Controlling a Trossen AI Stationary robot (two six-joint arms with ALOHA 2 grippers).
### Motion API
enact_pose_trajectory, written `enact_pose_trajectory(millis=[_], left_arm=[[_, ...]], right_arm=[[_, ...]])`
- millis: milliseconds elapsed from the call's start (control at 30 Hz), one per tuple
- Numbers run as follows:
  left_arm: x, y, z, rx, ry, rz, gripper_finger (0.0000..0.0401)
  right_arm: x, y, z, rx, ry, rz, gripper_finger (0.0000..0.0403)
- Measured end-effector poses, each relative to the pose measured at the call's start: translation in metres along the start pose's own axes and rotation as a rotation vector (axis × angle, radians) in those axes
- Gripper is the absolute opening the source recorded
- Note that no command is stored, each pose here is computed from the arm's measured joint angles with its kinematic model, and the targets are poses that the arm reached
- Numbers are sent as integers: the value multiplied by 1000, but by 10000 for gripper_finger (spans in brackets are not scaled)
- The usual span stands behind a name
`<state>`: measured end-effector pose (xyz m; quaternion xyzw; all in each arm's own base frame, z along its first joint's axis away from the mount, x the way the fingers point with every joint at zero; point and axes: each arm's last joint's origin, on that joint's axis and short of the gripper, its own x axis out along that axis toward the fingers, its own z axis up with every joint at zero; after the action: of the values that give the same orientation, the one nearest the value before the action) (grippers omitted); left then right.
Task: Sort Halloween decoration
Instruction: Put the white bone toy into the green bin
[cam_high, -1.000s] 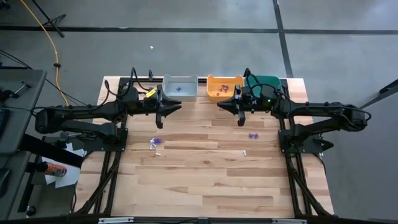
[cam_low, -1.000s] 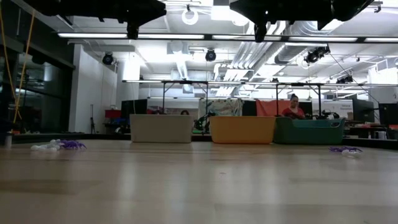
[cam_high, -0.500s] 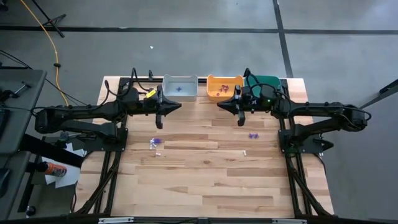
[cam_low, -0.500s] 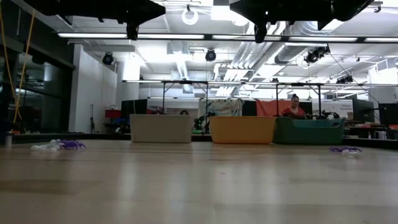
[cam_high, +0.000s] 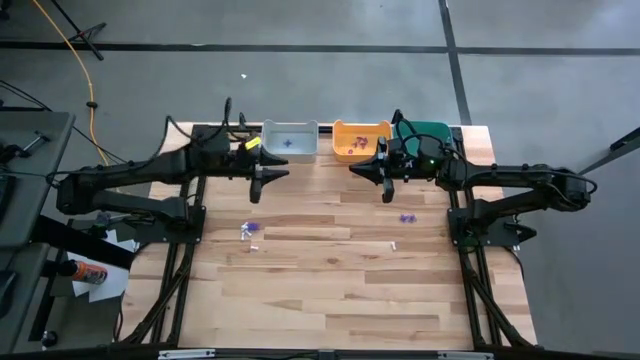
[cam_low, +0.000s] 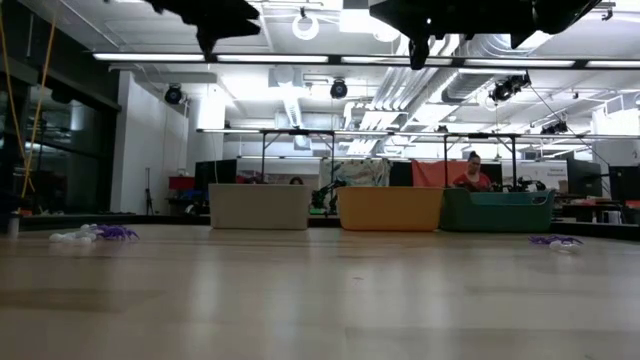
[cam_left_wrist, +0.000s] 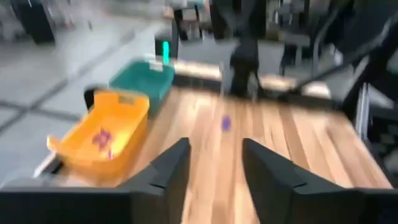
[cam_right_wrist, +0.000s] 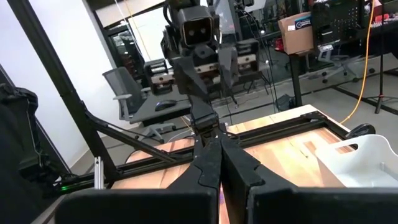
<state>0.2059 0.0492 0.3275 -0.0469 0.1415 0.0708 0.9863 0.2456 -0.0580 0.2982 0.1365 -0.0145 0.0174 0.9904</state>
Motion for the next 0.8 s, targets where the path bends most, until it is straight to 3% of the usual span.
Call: enact_pose_trajectory(millis=[133, 267, 367, 533, 800], left_arm=[[-17, -11, 12, 13, 186, -53, 184], [-30, -36, 2, 14, 402, -157, 205], [-34, -59, -21, 16, 584, -206, 205], [-26, -97, -64, 51, 768, -228, 203], [5, -122, -132, 154, 964, -94, 203]], right_arm=[[0, 0, -1, 2, 8, -2, 0], [0, -1, -3, 8, 27, -8, 0], [0, -1, -4, 14, 44, -13, 0], [0, -2, -7, 21, 74, -22, 0], [-1, -4, -10, 29, 104, -33, 0]])
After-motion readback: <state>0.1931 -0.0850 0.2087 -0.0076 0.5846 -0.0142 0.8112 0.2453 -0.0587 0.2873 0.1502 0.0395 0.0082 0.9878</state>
